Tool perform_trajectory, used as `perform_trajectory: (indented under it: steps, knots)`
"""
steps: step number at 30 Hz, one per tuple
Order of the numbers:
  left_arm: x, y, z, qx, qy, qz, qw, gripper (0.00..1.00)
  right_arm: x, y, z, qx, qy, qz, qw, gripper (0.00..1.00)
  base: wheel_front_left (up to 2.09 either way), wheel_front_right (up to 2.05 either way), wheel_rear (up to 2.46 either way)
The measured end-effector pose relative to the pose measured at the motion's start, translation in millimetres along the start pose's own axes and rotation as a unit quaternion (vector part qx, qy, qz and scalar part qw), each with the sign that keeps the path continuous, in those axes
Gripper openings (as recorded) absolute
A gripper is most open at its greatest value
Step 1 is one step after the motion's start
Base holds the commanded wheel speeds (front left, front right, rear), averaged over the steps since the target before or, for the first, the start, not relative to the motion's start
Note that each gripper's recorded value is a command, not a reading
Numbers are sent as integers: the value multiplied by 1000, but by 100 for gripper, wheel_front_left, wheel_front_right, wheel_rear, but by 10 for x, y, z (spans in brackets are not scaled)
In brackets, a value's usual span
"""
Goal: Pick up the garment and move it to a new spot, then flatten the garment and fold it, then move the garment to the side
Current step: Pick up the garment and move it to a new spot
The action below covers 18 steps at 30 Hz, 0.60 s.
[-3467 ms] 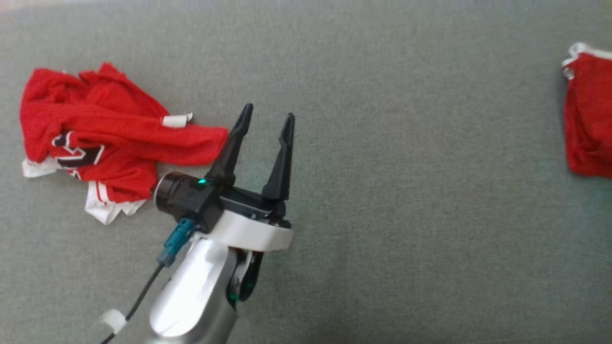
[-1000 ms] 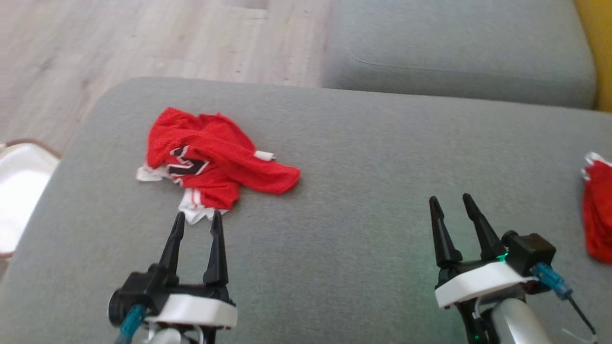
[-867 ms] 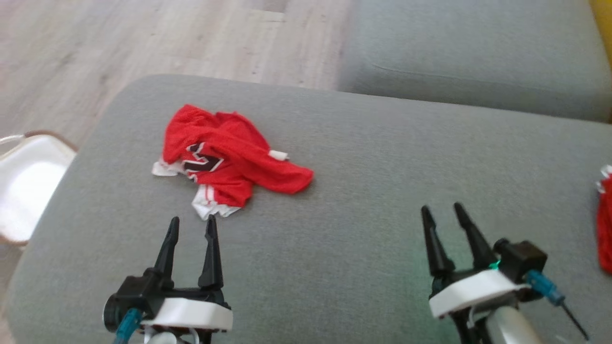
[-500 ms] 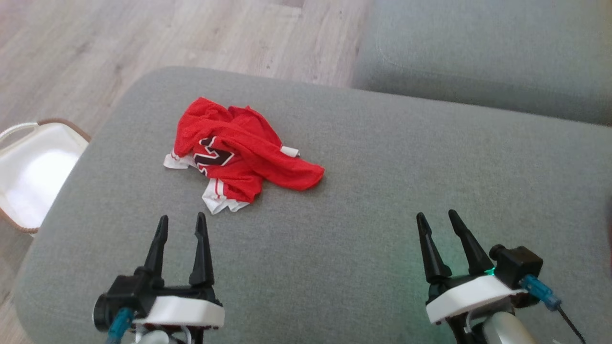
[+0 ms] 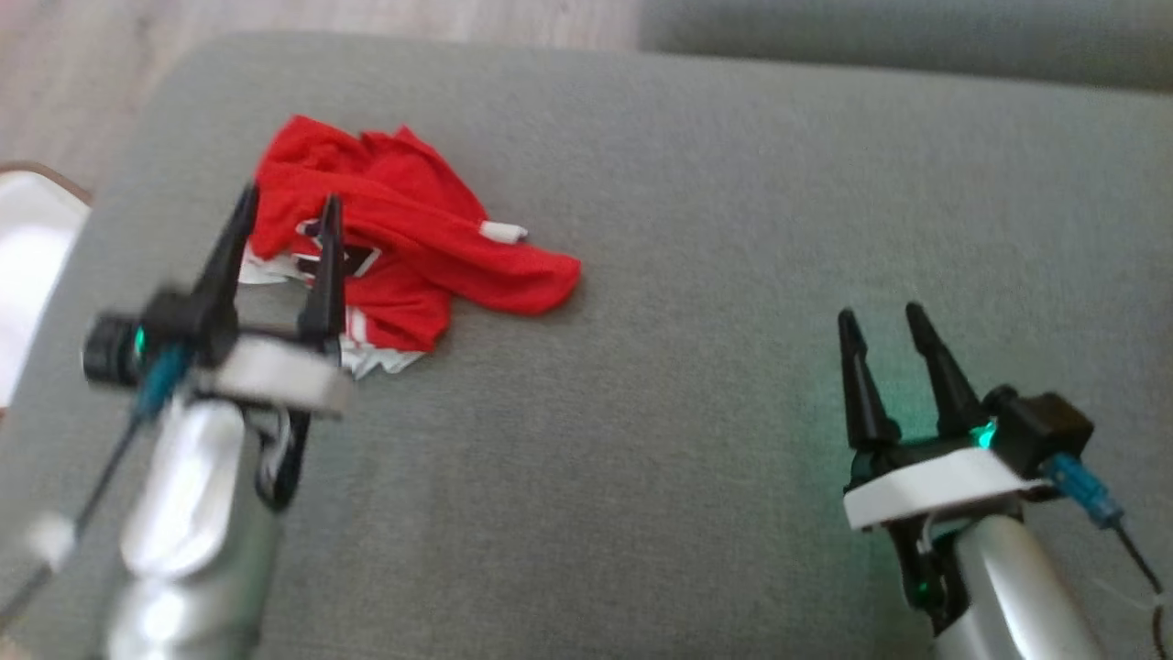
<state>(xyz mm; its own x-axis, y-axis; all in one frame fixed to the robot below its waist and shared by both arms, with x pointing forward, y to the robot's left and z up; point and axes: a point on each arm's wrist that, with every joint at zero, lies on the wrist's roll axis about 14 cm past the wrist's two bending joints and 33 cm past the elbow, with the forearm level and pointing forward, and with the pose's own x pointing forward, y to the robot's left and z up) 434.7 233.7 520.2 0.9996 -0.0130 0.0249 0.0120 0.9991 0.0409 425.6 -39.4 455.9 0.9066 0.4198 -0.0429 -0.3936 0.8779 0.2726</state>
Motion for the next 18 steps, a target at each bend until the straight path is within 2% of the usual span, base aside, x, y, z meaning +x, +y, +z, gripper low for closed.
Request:
perform_trajectory:
  steps: [4, 9, 13, 18]
  knots:
    - [324, -252, -295, 50, 89, -69, 992, 100, 30, -210, -39, 4, 1, -26, 1000, 100, 0, 0, 0]
    - [385, -590, -829, 107, 203, -158, 960, 100, 56, -404, -59, 6, 0, -48, 999, 100, 0, 0, 0]
    - [360, -505, -1192, 154, 272, -184, 932, 100, 55, -544, -71, 6, 0, -65, 998, 100, 0, 0, 0]
    - [506, -404, -1330, 180, 296, -183, 920, 100, -12, -684, -126, 7, 7, -85, 996, 100, 0, 0, 0]
